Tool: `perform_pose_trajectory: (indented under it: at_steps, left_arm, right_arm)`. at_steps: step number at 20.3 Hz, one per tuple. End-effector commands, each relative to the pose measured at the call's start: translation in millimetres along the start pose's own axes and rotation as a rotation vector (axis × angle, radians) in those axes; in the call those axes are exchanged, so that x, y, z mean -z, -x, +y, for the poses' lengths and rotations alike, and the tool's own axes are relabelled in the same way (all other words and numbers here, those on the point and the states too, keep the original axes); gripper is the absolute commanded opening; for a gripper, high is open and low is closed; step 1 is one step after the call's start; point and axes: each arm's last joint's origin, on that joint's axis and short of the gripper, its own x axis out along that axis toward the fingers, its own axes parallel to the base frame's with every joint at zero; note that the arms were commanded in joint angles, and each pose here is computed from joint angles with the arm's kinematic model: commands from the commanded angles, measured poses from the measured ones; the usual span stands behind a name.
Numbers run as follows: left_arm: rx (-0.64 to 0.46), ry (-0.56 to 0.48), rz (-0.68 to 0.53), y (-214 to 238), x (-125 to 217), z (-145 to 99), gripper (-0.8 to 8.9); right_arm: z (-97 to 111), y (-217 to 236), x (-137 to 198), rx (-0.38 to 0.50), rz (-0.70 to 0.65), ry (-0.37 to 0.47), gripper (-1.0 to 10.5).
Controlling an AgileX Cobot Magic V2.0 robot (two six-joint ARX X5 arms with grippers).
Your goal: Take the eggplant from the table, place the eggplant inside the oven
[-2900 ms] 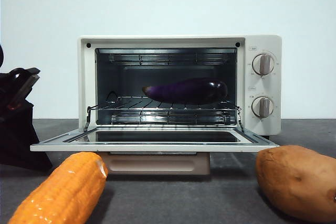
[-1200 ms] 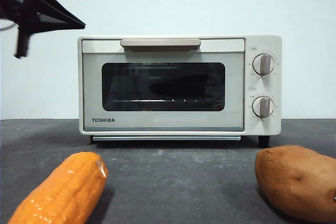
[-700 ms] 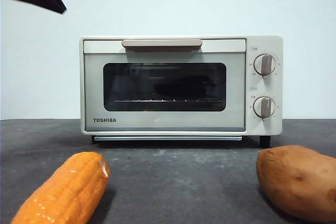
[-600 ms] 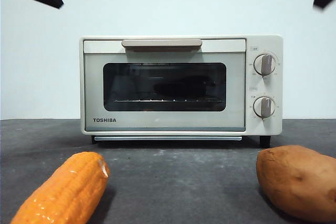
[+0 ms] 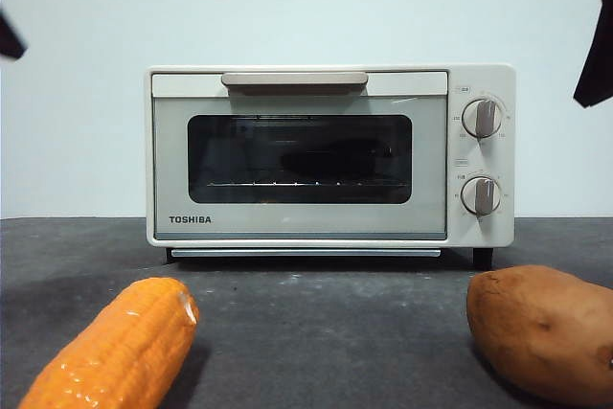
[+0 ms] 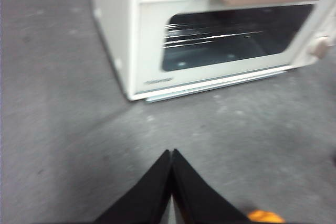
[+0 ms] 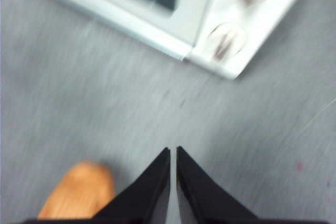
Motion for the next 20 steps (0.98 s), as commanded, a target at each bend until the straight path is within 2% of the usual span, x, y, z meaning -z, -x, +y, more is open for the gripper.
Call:
perform_pose_trajectory:
  at_steps: [1, 4, 9, 20]
  left_arm:
    - [-0.044, 0.073, -0.078, 8, 12, 2, 0.06]
    - [-0.043, 0.105, -0.130, 18, 18, 2, 0.06]
    - [-0.037, 0.103, -0.166, 20, 15, 2, 0.06]
    - [-0.037, 0.103, -0.166, 20, 15, 2, 0.06]
  right_arm:
    - [-4, 3, 5, -0.001, -0.121, -0.054, 0.0]
    - [-10, 11, 10, 0.061, -0.262, -0.108, 0.0]
    - [-16, 26, 10, 0.122, -0.347, -0.145, 0.0]
    - [-20, 38, 11, 0.129, -0.407, -0.170, 0.0]
